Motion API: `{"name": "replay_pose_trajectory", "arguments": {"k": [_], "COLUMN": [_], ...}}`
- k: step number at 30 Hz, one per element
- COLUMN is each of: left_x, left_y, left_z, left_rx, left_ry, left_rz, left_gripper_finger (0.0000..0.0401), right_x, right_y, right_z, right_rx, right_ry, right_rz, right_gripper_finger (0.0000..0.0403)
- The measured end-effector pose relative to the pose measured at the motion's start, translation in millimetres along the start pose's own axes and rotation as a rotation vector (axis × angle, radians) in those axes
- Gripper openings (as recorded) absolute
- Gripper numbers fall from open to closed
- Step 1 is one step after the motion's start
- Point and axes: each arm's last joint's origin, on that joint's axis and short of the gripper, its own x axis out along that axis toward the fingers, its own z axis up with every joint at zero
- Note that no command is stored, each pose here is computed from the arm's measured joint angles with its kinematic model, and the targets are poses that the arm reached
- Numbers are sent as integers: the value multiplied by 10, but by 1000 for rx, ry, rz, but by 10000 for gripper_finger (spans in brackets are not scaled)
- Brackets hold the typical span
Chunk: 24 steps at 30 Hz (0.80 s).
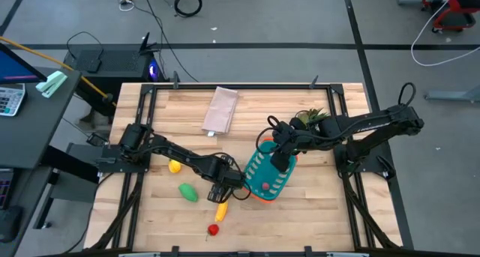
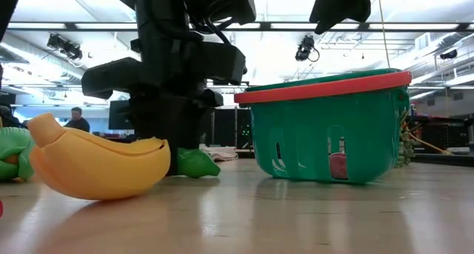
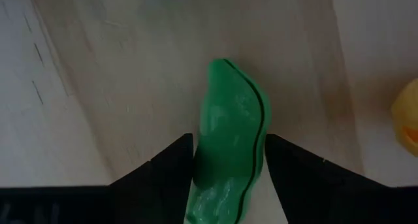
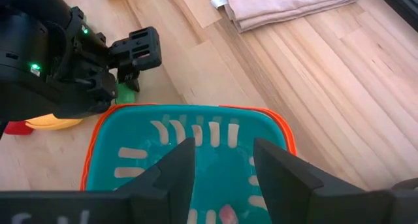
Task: Pick and placing Produce into tupperware
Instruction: Put the green pea into the blue basket
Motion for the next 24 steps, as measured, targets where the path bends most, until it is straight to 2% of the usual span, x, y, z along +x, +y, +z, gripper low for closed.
{"name": "replay_pose_trajectory", "arguments": {"k": [7,13,19,24], "left_x": [-17,-186,-660,-1184], "left_y": [2,16,41,86], "left_z": [-1,-2,156,398], "left_rx": [-109,-235,-277,-249], "left_ry": [-1,-25,-83,-200], "left_rz": [1,-3,-11,-15], "left_gripper_finger": [129,126,143,126], "right_x": [1,1,3,3], "right_y": [0,0,-5,-7], "right_z": [-1,-1,5,6], "right_rx": [-4,-9,-30,-31], "right_ry": [0,0,-16,-20], "right_rz": [0,0,-19,-24], "right_gripper_finger": [163,163,163,163]}}
